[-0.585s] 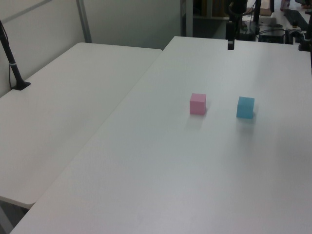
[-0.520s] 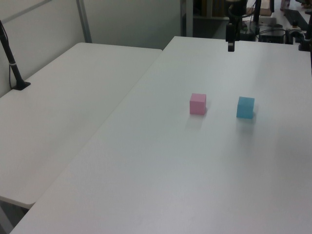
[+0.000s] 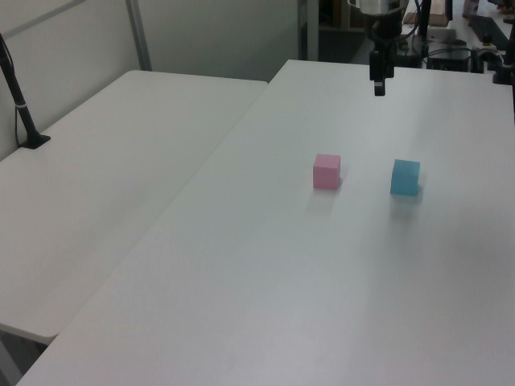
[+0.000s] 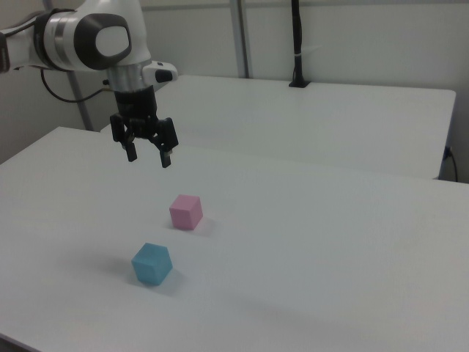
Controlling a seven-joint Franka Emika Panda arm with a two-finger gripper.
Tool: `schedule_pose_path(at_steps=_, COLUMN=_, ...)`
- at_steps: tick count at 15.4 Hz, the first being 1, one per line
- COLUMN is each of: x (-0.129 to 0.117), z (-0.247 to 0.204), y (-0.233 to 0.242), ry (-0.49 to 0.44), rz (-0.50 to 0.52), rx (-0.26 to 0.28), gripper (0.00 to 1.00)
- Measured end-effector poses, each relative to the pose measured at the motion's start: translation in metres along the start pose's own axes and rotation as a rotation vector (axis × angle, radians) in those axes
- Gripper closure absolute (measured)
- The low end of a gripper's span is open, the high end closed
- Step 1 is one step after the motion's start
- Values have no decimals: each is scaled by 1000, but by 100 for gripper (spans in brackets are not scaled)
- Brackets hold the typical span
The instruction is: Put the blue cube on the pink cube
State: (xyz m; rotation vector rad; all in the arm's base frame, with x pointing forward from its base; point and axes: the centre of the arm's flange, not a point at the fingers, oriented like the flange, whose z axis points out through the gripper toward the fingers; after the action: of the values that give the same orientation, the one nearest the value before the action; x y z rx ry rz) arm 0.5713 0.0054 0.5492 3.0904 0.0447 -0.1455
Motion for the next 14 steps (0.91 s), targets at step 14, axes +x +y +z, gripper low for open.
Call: schedule_pose_path(at_steps=14, x=-2, z=-12, y=3, ry=2, rz=6, rx=1, gripper=0)
